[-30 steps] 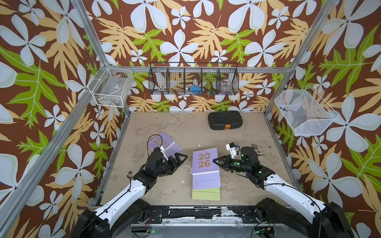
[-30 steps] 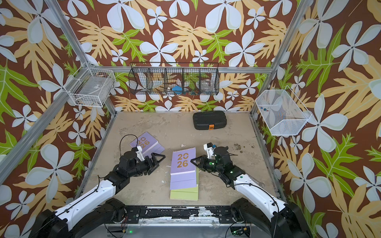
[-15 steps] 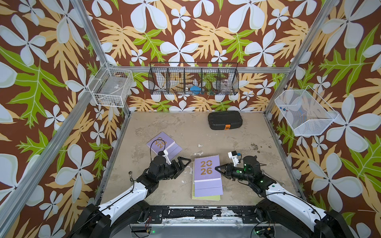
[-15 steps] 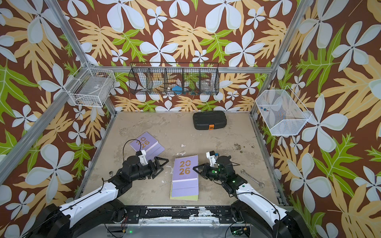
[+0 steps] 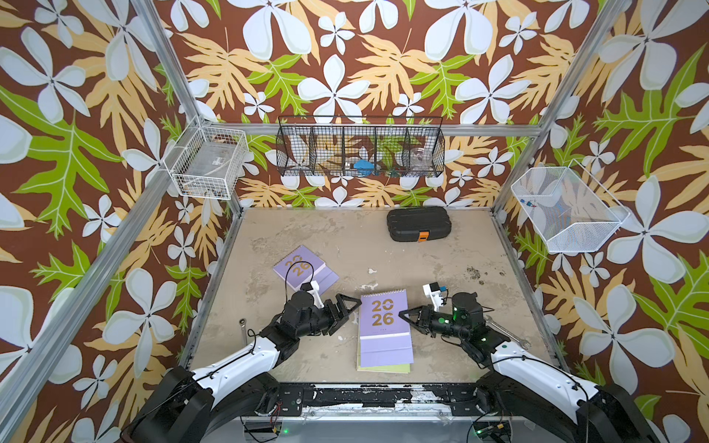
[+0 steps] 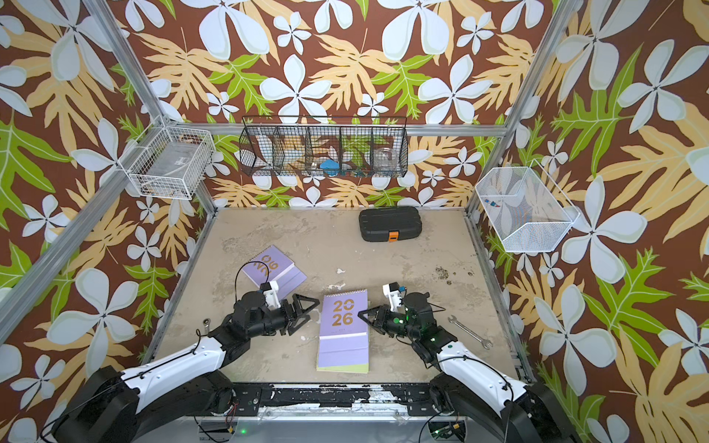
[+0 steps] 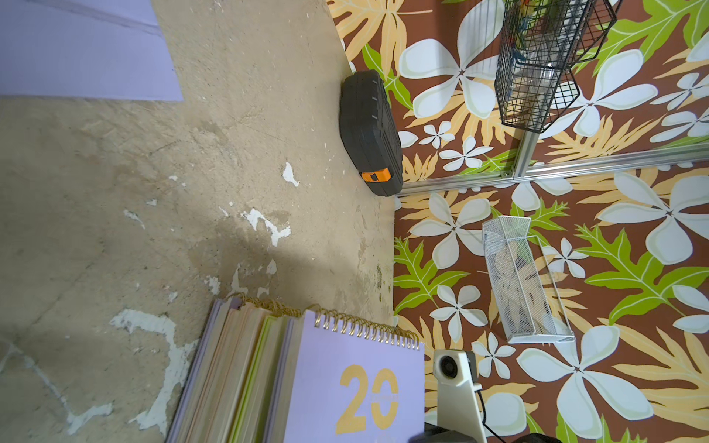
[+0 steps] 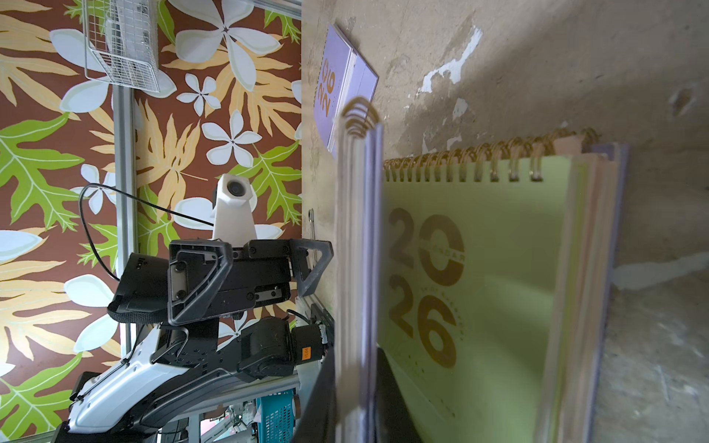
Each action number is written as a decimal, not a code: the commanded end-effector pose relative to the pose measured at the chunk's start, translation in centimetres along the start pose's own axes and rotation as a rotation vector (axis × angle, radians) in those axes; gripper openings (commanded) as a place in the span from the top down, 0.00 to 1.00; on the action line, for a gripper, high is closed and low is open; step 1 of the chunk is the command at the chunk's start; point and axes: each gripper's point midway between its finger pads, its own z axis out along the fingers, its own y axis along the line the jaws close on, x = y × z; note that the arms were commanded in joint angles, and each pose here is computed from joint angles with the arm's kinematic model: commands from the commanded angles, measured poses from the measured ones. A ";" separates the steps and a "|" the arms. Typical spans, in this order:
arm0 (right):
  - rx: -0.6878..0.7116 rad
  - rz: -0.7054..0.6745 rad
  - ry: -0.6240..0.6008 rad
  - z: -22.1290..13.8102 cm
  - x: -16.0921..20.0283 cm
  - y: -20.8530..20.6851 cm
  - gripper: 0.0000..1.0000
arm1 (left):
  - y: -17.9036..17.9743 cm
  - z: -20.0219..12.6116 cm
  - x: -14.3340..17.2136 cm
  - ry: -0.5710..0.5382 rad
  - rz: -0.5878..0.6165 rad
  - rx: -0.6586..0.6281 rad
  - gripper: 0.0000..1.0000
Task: Stack the calendars
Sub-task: Place the calendar at the calendar.
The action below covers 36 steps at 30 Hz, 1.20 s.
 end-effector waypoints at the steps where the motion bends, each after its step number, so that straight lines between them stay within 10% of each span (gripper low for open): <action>1: -0.057 -0.037 -0.012 0.0 -0.3 1.3 0.93 | -1.2 0.2 0.1 0.010 0.026 0.041 0.00; 36: 0.080 0.015 -0.031 0.3 0.1 -3.0 0.84 | -1.2 1.9 1.0 0.051 0.021 0.040 0.00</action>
